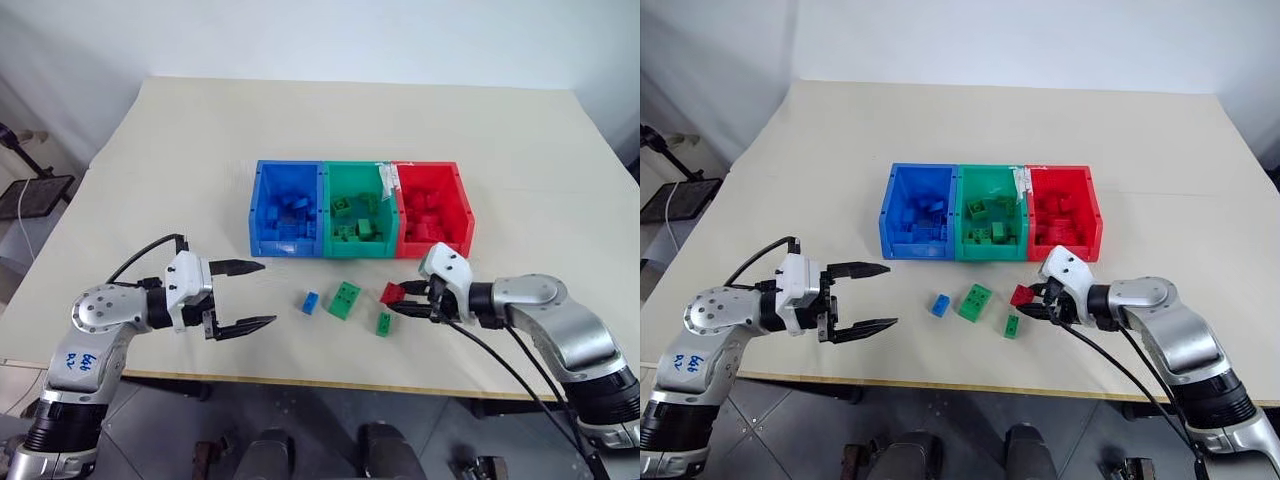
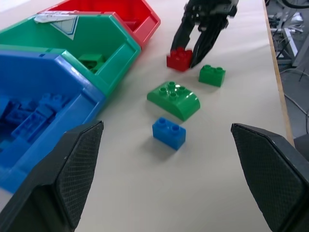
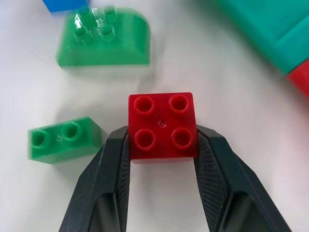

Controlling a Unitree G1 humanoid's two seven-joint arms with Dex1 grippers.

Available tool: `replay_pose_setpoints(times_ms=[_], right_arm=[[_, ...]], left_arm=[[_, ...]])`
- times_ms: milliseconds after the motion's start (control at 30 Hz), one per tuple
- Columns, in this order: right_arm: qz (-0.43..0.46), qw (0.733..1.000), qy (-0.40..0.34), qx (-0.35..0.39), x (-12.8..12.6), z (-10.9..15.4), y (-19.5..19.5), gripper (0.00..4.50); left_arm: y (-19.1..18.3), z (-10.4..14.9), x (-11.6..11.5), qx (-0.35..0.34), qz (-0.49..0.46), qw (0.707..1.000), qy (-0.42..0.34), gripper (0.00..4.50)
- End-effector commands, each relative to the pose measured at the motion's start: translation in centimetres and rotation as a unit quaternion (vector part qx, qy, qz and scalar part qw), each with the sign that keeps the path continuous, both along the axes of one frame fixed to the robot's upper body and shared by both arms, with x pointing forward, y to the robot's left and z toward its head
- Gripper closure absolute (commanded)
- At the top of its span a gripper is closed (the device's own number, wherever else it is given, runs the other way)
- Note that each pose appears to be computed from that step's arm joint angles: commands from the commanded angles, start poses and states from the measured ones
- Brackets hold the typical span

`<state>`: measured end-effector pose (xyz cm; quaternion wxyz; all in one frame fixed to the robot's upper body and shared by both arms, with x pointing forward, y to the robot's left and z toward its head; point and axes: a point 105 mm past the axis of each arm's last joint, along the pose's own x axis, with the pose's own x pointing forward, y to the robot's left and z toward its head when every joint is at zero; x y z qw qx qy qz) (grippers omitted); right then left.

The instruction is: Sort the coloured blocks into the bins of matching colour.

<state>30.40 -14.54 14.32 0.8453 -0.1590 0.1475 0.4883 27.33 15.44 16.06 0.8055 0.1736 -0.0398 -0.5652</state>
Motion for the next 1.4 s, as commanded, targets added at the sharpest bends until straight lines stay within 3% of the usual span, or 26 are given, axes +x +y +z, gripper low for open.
replay_pose_setpoints(times_ms=[33, 200, 400, 433, 500, 667, 867, 967, 1067, 1200, 1400], right_arm=[[-0.036, 0.994, -0.077, 0.072, 1.0, 6.2, -1.0, 3.04], [-0.161, 0.973, -0.148, 0.080, 5.2, 9.7, -5.4, 3.04], [-0.209, 0.962, -0.152, 0.084, 8.0, 9.3, -6.7, 3.04], [-0.213, 0.961, -0.152, 0.086, 8.2, 9.2, -6.8, 2.30], [-0.211, 0.961, -0.154, 0.086, 8.2, 9.2, -6.9, 1.66], [-0.180, 0.968, -0.157, 0.081, 5.2, 8.8, -7.6, 0.02], [-0.166, 0.970, -0.159, 0.075, -1.7, 7.3, -10.0, 0.02], [-0.150, 0.982, -0.118, 0.019, -6.0, 4.1, -11.2, 0.02], [-0.122, 0.988, -0.094, -0.033, -8.6, 1.8, -11.6, 0.02], [-0.084, 0.993, -0.081, -0.036, -9.0, 0.9, -10.0, 0.02], [0.025, 0.998, -0.038, -0.045, -6.4, -1.0, -3.1, 0.02]], left_arm=[[-0.1, 1.6, 0.6, -0.033, 0.017, 0.999, -0.024, 0.00], [0.1, 2.5, 1.3, -0.062, 0.046, 0.996, -0.032, 0.00], [-0.2, 2.3, 1.2, -0.059, 0.043, 0.997, -0.029, 0.00], [-0.3, 2.3, 1.3, -0.059, 0.040, 0.997, -0.028, 0.00], [-0.5, 2.3, 1.3, -0.058, 0.034, 0.997, -0.026, 0.00], [-1.2, 2.2, 1.7, -0.055, 0.015, 0.998, -0.020, 0.00], [-2.4, 1.7, 2.4, -0.040, -0.031, 0.999, -0.012, 0.00], [-3.2, 1.3, 2.8, -0.009, -0.062, 0.998, -0.021, 0.00], [-3.7, 1.0, 2.6, 0.006, -0.094, 0.995, -0.025, 0.00], [-4.0, 1.2, 2.3, 0.004, -0.121, 0.992, -0.028, 0.00], [-2.1, 0.1, 0.8, 0.035, -0.125, 0.992, -0.004, 0.00]])
